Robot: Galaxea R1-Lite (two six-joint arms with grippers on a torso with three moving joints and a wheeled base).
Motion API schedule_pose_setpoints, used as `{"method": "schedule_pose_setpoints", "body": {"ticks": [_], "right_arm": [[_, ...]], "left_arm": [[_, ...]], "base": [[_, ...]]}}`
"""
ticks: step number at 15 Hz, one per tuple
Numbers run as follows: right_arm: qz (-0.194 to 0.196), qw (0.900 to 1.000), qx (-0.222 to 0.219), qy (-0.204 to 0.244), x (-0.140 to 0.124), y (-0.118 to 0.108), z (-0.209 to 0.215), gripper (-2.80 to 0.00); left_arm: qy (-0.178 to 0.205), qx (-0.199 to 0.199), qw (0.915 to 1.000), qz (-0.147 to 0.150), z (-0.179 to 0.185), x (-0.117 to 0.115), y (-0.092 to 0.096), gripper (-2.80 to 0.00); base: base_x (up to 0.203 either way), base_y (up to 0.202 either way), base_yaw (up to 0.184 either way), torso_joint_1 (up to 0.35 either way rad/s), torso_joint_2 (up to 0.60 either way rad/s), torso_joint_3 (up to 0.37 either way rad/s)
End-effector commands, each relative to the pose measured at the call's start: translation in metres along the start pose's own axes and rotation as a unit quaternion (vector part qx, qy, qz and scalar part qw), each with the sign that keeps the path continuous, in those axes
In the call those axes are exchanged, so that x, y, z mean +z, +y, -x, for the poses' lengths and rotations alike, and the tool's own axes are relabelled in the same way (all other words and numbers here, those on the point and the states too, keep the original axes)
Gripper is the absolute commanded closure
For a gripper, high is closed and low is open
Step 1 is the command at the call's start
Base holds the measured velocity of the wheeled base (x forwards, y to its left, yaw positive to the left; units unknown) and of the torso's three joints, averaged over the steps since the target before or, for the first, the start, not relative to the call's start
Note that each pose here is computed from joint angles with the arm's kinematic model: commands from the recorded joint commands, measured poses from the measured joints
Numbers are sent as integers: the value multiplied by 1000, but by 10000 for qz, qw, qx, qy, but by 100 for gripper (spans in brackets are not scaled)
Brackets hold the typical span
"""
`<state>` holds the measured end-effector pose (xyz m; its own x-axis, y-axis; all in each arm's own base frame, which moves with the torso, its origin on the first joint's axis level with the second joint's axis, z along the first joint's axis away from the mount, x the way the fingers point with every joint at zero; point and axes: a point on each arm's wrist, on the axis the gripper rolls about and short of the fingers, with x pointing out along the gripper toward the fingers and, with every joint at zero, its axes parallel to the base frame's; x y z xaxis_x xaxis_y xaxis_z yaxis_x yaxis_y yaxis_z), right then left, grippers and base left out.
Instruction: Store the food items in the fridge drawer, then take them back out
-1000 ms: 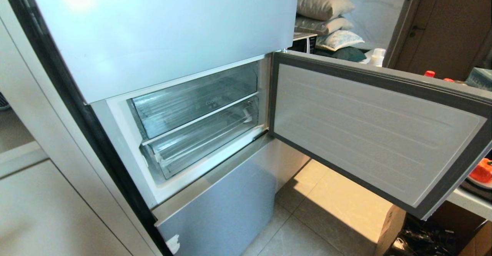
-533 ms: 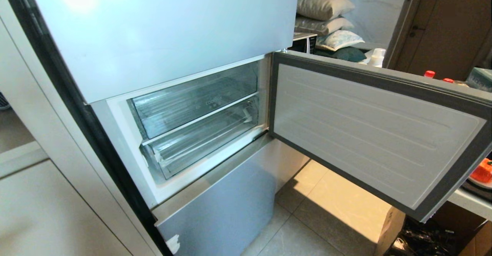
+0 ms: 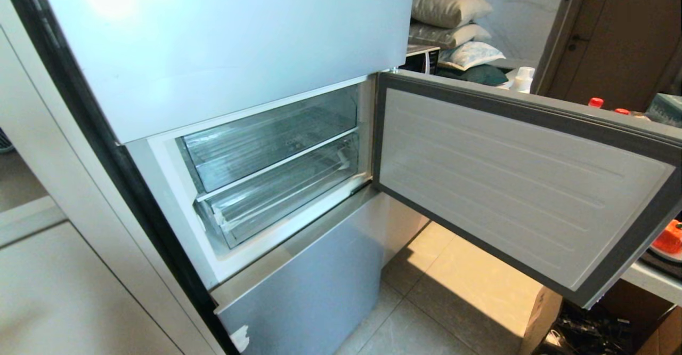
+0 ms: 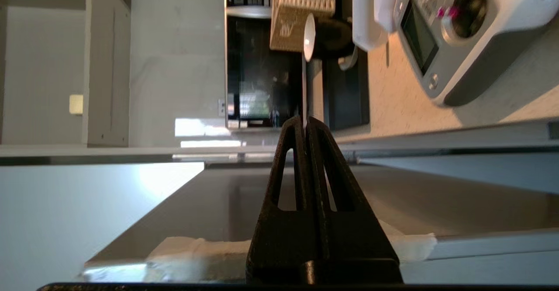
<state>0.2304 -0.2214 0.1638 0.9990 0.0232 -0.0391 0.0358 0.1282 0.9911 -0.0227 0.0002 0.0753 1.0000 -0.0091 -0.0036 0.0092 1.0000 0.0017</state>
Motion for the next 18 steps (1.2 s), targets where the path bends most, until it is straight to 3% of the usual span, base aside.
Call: {"method": "schedule_pose_setpoints", "body": {"ticks": [1,5,8,10,13,15,16,18], "right_arm": [[-48,9994,40,341,-14,1,-12,0],[-26,9952,146,972,-52,14,15,0],[337,9910,489,1202,-80,41,50,0],[763,9848,1023,1178,-96,83,82,0],[1147,9646,2069,1168,-116,184,122,0],[1345,9503,2669,869,-126,229,141,0],[1504,9448,2860,545,-126,236,144,0],[2265,9334,2740,-499,-113,217,132,0]], "left_arm": [[5,0,10000,1,0,0,0,0],[5,0,10000,1,0,0,0,0],[5,0,10000,1,0,0,0,0],[5,0,10000,1,0,0,0,0],[5,0,10000,1,0,0,0,0],[5,0,10000,1,0,0,0,0],[5,0,10000,1,0,0,0,0],[5,0,10000,1,0,0,0,0]], "base": [[0,0,0,0,0,0],[0,0,0,0,0,0],[0,0,0,0,0,0],[0,0,0,0,0,0],[0,0,0,0,0,0],[0,0,0,0,0,0],[0,0,0,0,0,0],[0,0,0,0,0,0]]}}
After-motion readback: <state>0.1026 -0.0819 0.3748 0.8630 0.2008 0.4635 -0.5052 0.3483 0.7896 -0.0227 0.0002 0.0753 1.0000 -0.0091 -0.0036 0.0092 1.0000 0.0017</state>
